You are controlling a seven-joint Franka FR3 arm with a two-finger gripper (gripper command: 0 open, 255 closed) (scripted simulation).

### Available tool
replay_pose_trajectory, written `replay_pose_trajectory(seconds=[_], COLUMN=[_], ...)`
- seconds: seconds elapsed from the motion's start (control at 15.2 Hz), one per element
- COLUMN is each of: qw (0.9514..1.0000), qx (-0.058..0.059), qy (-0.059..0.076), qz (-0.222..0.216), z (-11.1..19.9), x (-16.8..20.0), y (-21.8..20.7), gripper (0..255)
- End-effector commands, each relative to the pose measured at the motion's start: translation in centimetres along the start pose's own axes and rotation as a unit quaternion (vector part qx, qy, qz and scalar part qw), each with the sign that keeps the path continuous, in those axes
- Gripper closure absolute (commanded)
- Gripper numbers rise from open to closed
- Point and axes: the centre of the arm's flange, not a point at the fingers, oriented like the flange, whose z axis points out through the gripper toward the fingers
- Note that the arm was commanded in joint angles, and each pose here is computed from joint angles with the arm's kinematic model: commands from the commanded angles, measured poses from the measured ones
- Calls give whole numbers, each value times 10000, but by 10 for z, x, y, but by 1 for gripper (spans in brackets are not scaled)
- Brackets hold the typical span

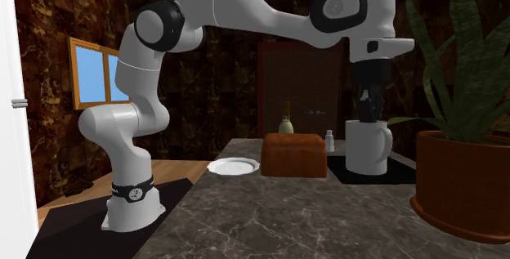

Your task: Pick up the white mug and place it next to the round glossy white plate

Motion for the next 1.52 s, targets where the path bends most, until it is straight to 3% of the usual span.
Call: replay_pose_trajectory(seconds=[0.0, 0.4, 1.45], qw=[10000, 10000, 10000], qx=[-1, -1, -1], qy=[-2, -2, -2], qz=[1, 1, 1], z=[-11, -38, -50], x=[1, 2, -204], y=[1, 2, -43], gripper=[255, 255, 255])
